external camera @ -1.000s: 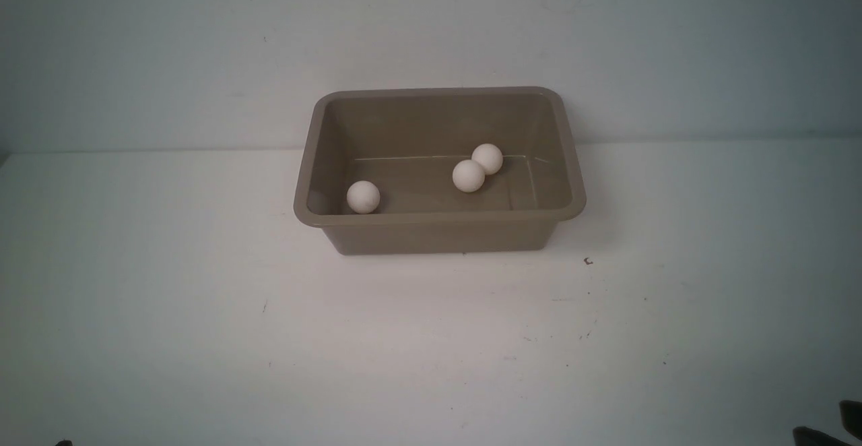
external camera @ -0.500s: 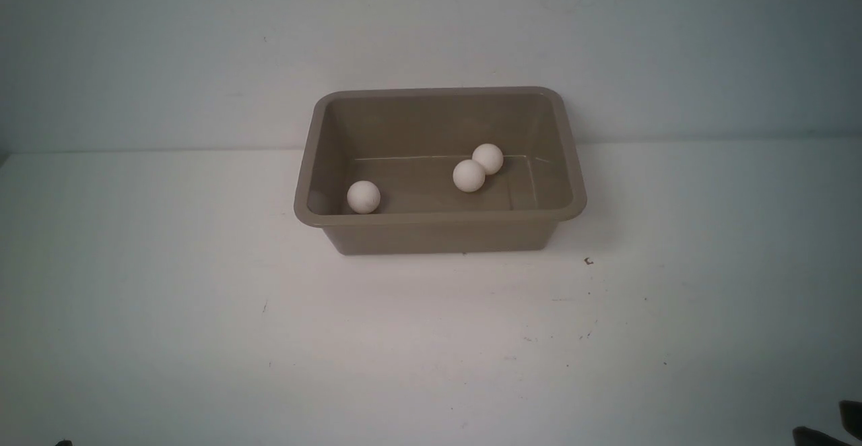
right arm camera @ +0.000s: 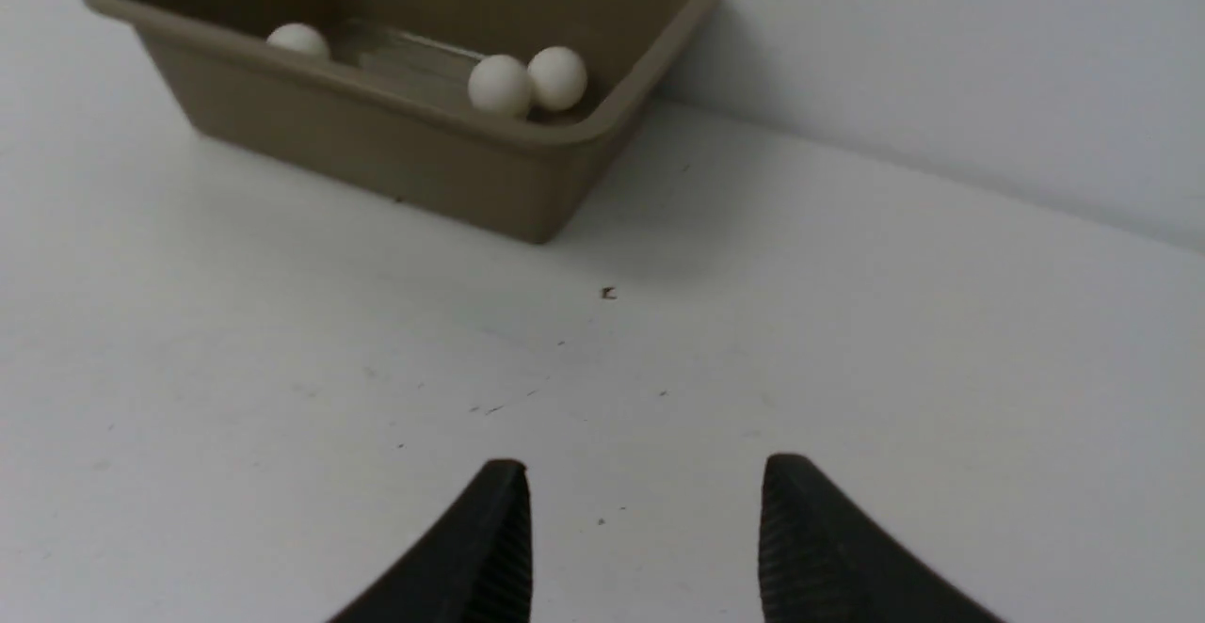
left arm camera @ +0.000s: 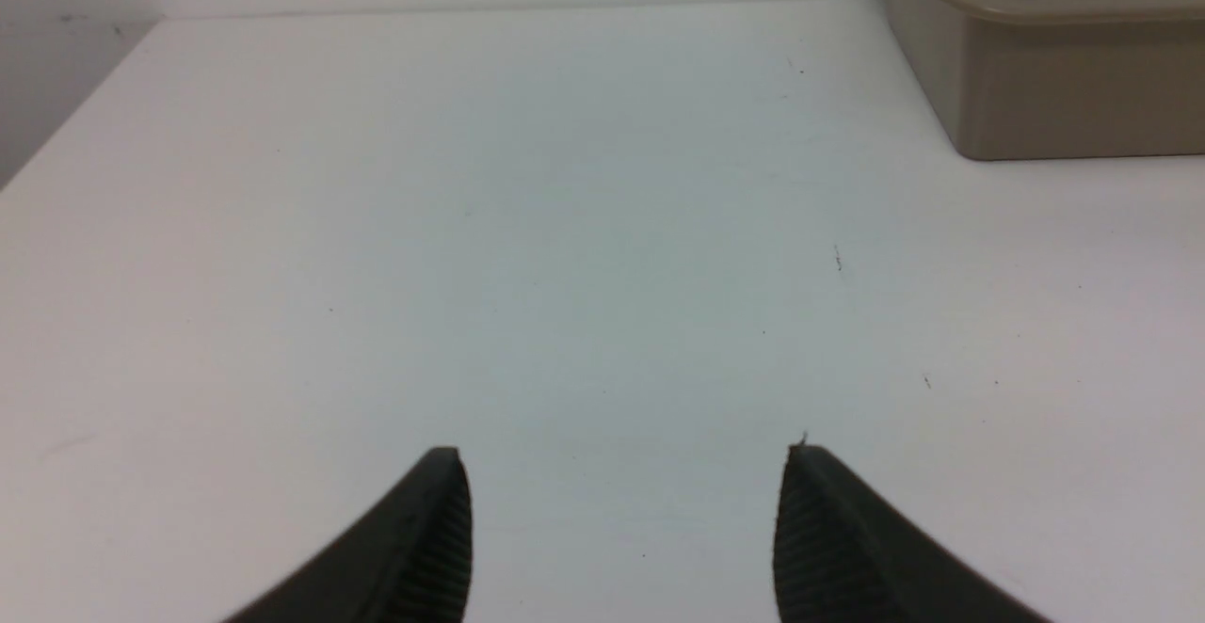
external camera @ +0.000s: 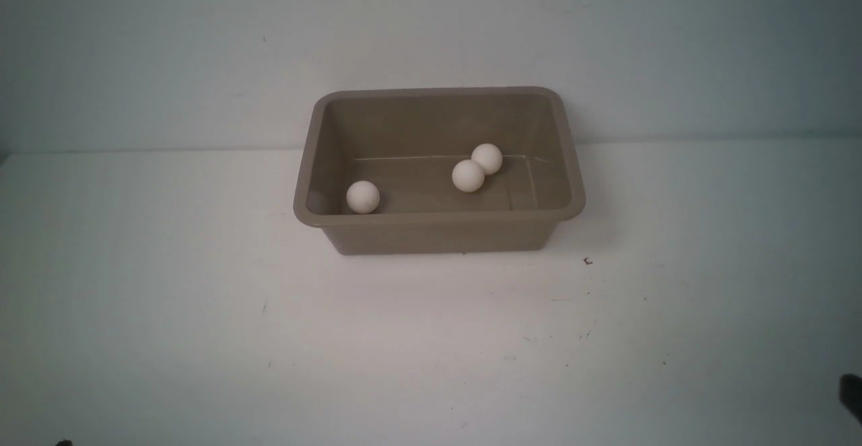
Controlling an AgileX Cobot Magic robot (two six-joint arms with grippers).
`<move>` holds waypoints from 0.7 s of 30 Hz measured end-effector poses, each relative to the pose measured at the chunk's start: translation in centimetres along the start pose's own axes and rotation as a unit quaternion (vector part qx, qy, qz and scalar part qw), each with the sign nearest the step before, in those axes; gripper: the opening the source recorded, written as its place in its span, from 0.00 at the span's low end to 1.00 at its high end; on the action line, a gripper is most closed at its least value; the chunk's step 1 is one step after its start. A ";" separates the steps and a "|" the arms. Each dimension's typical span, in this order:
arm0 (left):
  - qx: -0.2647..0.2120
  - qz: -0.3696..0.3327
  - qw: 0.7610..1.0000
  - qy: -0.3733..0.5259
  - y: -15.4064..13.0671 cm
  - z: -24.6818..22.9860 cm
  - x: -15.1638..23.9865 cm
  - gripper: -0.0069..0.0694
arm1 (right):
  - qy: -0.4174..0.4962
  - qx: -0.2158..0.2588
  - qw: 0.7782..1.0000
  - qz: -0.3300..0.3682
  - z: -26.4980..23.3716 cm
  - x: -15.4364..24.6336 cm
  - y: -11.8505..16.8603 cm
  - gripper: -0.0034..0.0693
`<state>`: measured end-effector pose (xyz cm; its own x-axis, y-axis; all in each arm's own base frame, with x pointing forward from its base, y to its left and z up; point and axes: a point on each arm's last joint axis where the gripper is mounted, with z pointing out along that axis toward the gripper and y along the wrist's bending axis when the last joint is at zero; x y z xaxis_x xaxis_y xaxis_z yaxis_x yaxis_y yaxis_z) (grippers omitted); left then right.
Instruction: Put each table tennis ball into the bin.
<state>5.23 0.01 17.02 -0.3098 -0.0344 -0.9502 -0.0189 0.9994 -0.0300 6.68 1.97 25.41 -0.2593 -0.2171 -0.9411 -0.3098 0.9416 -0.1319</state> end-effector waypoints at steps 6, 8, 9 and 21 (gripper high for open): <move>0.000 0.000 1.000 0.000 0.0 0.0 0.0 0.61 | -0.038 0.090 0.995 0.026 -0.8 1.6 -0.7 0.48; 0.000 0.000 1.000 0.000 0.0 0.0 0.0 0.61 | -0.061 0.114 0.991 0.044 -0.8 2.7 -0.7 0.48; 0.000 0.000 1.000 0.000 0.0 0.0 0.0 0.61 | -0.062 0.118 0.990 0.051 -0.7 3.3 -0.7 0.48; 0.000 0.000 1.000 0.000 0.0 0.0 0.0 0.61 | -0.013 0.145 0.987 0.070 0.4 7.5 -0.4 0.48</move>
<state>5.23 0.01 17.02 -0.3098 -0.0344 -0.9502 -0.0189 0.9994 -0.0300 5.24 0.07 18.29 -0.2572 -0.0771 -0.9633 0.0030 0.9967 -0.0805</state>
